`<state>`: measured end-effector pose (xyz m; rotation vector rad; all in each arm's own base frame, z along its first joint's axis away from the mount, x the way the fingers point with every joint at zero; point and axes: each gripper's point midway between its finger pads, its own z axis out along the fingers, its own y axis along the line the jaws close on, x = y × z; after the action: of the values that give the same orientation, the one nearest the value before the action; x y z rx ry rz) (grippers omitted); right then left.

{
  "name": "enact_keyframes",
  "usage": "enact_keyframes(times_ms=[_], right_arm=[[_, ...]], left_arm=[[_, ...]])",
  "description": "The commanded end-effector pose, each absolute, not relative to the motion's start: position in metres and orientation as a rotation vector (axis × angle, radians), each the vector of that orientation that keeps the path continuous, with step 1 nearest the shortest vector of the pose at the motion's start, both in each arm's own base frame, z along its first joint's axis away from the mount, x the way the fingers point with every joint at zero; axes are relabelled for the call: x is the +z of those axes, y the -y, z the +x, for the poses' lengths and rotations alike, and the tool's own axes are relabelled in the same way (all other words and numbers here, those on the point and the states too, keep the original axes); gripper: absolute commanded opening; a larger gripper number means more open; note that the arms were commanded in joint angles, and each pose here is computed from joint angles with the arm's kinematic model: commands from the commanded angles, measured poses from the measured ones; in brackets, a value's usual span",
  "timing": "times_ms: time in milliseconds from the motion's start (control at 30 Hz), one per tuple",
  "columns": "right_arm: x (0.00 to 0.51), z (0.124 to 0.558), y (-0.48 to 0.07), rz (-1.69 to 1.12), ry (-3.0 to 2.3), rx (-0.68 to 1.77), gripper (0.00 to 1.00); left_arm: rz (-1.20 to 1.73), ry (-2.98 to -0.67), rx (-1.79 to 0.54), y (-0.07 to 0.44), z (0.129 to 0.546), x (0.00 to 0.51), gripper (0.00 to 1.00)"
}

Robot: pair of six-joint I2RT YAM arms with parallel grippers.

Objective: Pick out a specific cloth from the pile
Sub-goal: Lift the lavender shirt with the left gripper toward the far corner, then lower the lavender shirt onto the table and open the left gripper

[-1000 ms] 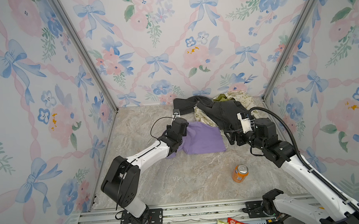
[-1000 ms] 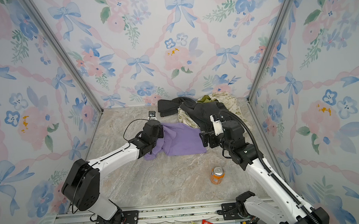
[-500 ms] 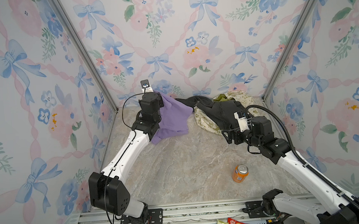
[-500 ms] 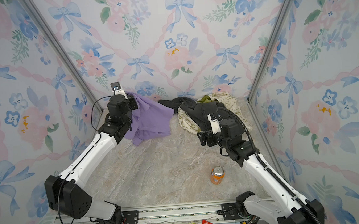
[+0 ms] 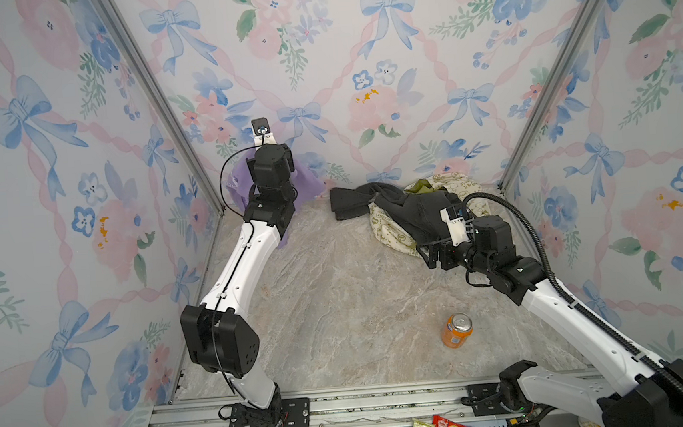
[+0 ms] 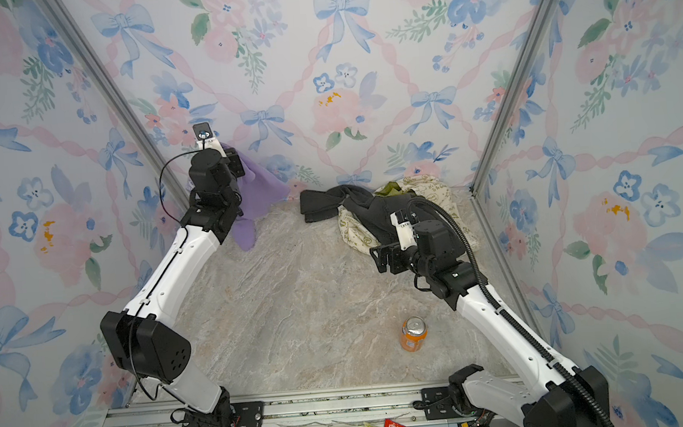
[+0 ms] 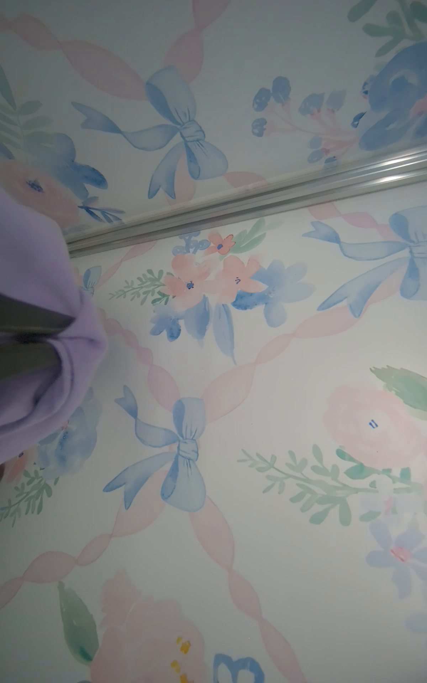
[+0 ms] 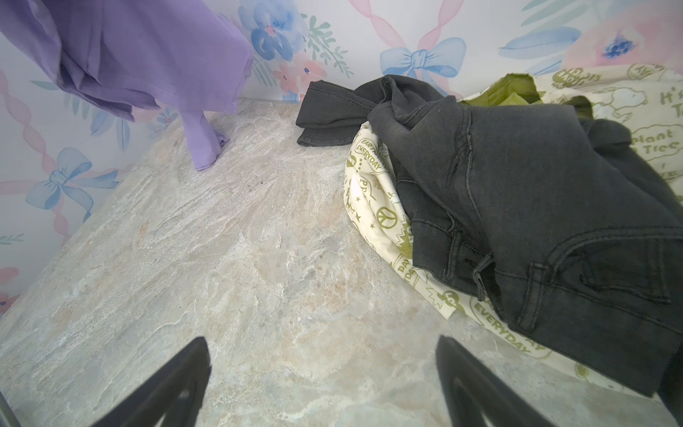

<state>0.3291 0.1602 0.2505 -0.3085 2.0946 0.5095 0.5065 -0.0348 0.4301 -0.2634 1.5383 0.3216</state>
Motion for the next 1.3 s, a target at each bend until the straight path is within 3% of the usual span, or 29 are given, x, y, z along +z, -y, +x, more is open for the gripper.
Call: enact_keyframes(times_ms=[0, 333, 933, 1067, 1267], right_arm=[[0.253, 0.328, -0.162, -0.300, -2.085, 0.543, 0.97], [0.240, 0.317, -0.161, -0.327, -2.128, 0.547, 0.97], [0.213, 0.307, -0.157, -0.342, -2.188, 0.528, 0.97], [0.209, 0.307, -0.154, -0.341, -2.192, 0.511, 0.97], [0.210, 0.307, -0.153, -0.340, -2.184, 0.505, 0.97]], left_arm=[[-0.333, -1.549, 0.305, 0.022, 0.490, 0.387, 0.00], [-0.415, -1.779, 0.162, 0.019, 0.431, 0.233, 0.00], [-0.487, -1.969, 0.087, 0.030, 0.327, 0.105, 0.01], [-0.502, -1.985, 0.039, 0.032, 0.313, 0.093, 0.09], [-0.472, -1.926, -0.033, 0.038, 0.308, 0.128, 0.51]])
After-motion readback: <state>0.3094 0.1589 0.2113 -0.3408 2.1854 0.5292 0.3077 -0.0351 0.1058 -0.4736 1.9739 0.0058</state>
